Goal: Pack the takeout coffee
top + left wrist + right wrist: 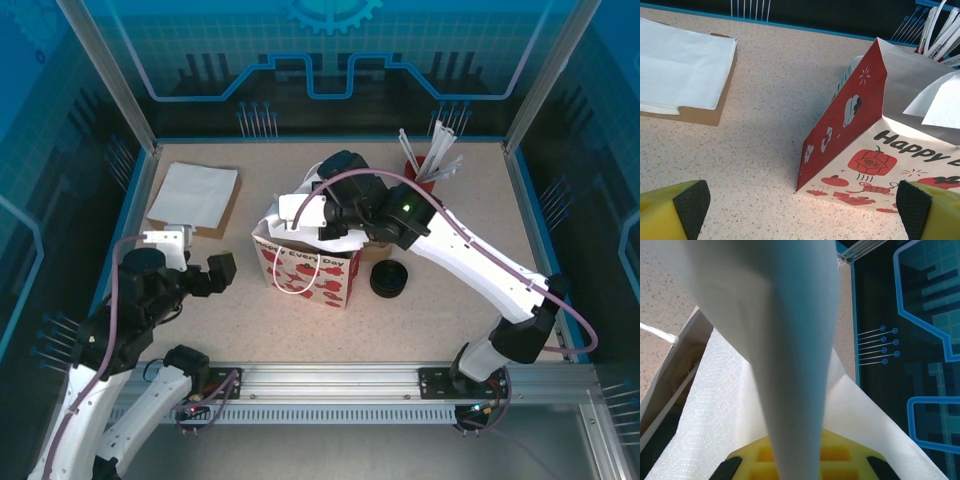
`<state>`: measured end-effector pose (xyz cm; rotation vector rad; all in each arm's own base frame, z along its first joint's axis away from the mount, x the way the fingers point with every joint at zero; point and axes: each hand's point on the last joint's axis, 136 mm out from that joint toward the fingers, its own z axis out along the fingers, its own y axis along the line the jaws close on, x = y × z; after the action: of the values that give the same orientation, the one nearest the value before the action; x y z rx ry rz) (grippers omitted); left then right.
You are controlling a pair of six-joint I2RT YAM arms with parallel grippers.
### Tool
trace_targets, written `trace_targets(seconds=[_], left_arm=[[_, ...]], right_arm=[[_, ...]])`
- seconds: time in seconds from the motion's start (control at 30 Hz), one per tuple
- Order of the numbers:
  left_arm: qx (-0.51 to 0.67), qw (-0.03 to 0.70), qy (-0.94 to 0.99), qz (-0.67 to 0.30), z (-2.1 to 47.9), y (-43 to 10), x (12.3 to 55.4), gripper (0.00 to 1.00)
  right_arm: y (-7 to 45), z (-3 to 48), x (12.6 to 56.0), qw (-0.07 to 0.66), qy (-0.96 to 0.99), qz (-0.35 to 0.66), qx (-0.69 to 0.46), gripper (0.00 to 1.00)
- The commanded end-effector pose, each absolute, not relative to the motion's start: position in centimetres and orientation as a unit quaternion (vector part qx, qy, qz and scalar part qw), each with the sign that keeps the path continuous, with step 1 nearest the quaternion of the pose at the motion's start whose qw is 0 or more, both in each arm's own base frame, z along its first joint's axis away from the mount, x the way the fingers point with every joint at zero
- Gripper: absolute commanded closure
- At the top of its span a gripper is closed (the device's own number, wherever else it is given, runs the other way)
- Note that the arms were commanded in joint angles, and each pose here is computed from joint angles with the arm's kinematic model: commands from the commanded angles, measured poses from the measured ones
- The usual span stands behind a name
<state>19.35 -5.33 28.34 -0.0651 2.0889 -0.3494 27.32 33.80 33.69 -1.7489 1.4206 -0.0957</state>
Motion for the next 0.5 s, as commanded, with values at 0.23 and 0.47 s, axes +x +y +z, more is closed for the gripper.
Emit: trace_targets(seconds=[0.23,0.47], left_arm=[[-0.024,0.502,0.854,-0.131,28.9,-4.9,19.3,0.01],[-0.024,0.499,0.856,-0.131,28.6,-4.9,19.3,0.01]], right_arm=[[35.6,32.0,27.6,0.395,0.524,-0.068,-0.752,1.0],[35.6,29.3,26.6,0.354,0.527,-0.055,-0.771,1.0]])
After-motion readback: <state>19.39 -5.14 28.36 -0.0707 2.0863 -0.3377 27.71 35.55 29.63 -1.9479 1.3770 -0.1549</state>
